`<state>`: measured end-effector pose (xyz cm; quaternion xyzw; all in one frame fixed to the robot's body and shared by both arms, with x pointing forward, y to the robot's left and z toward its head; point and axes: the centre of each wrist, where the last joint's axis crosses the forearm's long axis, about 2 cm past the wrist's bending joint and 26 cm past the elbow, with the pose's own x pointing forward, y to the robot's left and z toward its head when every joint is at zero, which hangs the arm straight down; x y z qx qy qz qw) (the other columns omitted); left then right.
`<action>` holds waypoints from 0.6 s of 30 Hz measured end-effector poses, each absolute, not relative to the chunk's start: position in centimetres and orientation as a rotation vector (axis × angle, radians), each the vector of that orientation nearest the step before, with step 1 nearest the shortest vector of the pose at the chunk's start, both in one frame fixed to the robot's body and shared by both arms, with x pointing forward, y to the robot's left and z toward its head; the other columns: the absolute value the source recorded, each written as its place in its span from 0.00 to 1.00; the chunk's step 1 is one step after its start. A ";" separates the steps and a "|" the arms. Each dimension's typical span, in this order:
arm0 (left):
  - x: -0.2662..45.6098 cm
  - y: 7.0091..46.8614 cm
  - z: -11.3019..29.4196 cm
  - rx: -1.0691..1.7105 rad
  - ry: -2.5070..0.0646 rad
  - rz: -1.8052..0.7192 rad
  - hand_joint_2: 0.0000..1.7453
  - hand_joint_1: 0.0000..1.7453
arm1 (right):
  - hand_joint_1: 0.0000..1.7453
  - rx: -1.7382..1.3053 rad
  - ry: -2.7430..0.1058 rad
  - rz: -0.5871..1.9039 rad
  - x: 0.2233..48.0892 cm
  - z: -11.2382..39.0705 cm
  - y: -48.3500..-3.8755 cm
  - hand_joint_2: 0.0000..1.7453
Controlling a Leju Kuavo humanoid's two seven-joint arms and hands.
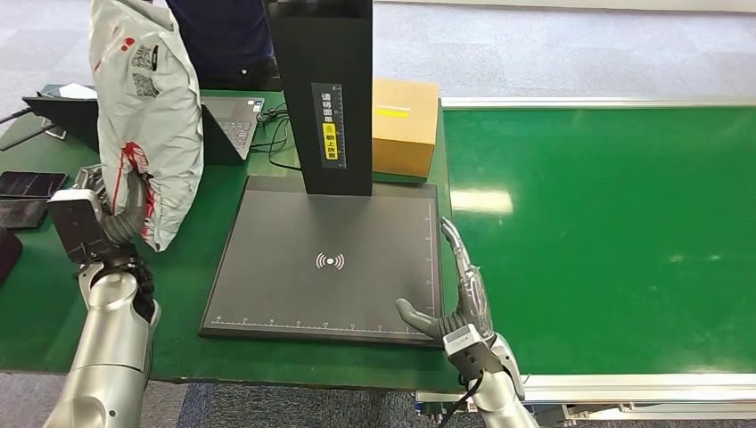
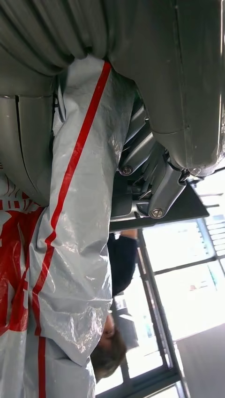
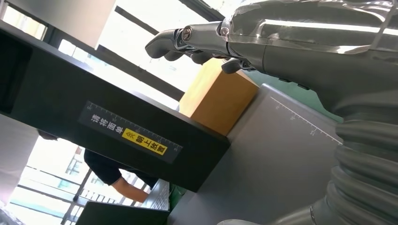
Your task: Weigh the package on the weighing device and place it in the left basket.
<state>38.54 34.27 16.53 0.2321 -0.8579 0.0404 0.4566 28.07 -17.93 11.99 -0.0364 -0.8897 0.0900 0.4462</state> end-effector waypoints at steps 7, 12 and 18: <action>38.3 36.7 15.1 0.757 -2.051 0.135 1.00 1.00 | 0.00 -0.096 -2.199 0.212 27.9 11.8 -18.0 1.00; 37.8 38.4 14.2 0.906 -1.978 0.162 1.00 1.00 | 0.00 -0.095 -2.197 0.211 27.9 11.8 -18.0 1.00; 37.0 40.3 13.7 1.167 -1.875 0.161 1.00 1.00 | 0.00 -0.099 -2.193 0.201 27.7 11.7 -18.0 1.00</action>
